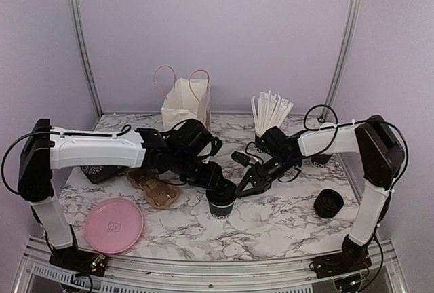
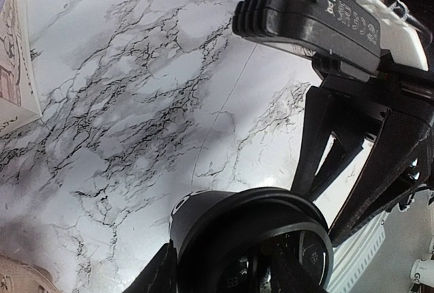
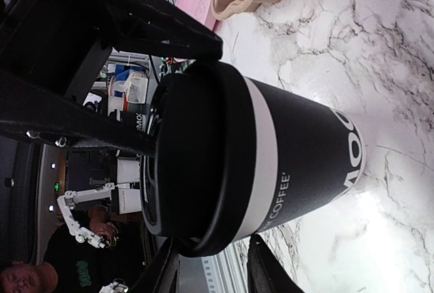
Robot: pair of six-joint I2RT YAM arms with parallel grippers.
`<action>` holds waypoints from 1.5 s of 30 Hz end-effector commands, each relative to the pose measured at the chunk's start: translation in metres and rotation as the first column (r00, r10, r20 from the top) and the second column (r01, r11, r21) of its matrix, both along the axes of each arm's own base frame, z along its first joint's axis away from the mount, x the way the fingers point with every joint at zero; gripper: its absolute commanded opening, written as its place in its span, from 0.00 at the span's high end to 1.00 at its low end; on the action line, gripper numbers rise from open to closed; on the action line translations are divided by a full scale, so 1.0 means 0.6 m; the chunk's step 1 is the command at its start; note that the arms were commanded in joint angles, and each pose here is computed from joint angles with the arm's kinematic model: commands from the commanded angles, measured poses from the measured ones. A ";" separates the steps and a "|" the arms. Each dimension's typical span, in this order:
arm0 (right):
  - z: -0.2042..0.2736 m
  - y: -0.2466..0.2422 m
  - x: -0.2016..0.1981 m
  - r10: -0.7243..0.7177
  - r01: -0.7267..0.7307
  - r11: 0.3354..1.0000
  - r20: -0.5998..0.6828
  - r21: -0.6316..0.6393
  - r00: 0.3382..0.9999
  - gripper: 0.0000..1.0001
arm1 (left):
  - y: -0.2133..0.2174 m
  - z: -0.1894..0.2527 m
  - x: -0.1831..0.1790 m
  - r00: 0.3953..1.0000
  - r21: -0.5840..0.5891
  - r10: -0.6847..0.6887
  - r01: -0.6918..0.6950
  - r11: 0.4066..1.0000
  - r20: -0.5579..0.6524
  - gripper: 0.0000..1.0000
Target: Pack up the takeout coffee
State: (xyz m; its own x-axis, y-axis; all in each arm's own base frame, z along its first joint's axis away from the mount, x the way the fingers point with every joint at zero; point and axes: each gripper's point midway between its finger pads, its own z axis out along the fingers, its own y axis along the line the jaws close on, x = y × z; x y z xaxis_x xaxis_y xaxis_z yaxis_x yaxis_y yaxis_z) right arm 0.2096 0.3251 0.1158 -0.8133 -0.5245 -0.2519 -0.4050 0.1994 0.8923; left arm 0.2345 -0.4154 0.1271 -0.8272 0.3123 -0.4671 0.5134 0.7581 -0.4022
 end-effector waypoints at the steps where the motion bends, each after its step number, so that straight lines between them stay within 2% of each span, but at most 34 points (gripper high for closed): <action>1: -0.055 0.001 0.036 -0.037 0.051 0.988 0.095 -0.146 0.995 0.68 | 0.031 -0.074 -0.046 0.997 0.126 -0.012 0.021 0.992 -0.072 0.54; 8: -0.089 -0.001 0.050 -0.023 0.068 0.965 0.175 -0.254 0.984 0.73 | 0.055 -0.109 -0.073 0.997 0.180 0.013 0.001 0.984 -0.079 0.55; 15: -0.133 0.004 0.051 0.057 0.047 0.928 0.266 -0.371 0.962 0.76 | 0.077 -0.142 -0.101 0.995 0.201 0.049 -0.030 0.979 -0.090 0.56; 31: -0.229 -0.020 0.021 0.181 0.008 0.855 0.314 -0.519 0.932 0.84 | 0.127 -0.188 -0.118 0.990 0.232 0.113 -0.092 0.968 -0.080 0.57; 33: -0.204 -0.002 0.035 0.178 0.008 0.873 0.333 -0.488 0.926 0.85 | 0.124 -0.187 -0.119 0.991 0.227 0.105 -0.085 0.970 -0.078 0.57; 37: -0.093 0.035 0.058 0.170 -0.040 0.946 0.385 -0.322 0.907 0.80 | 0.106 -0.145 -0.102 0.995 0.174 0.095 -0.090 0.981 -0.024 0.57; 41: 0.026 0.047 0.046 0.152 -0.119 0.987 0.416 -0.104 0.897 0.64 | 0.080 -0.081 -0.081 0.994 0.092 0.106 -0.109 0.990 0.036 0.52; 45: 0.061 0.033 0.032 0.147 -0.124 0.989 0.453 -0.080 0.879 0.48 | 0.070 -0.024 -0.065 0.987 0.016 0.137 -0.139 0.990 0.085 0.43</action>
State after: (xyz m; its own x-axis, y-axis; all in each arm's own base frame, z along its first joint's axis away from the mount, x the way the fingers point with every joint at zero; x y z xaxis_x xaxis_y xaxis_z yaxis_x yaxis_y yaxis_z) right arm 0.2342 0.3539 0.1253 -0.6002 -0.6415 -0.4778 -0.7304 0.1961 0.6542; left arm 0.2119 -0.3924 0.1216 -0.8030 0.1246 -0.5828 0.4235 0.8073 -0.4109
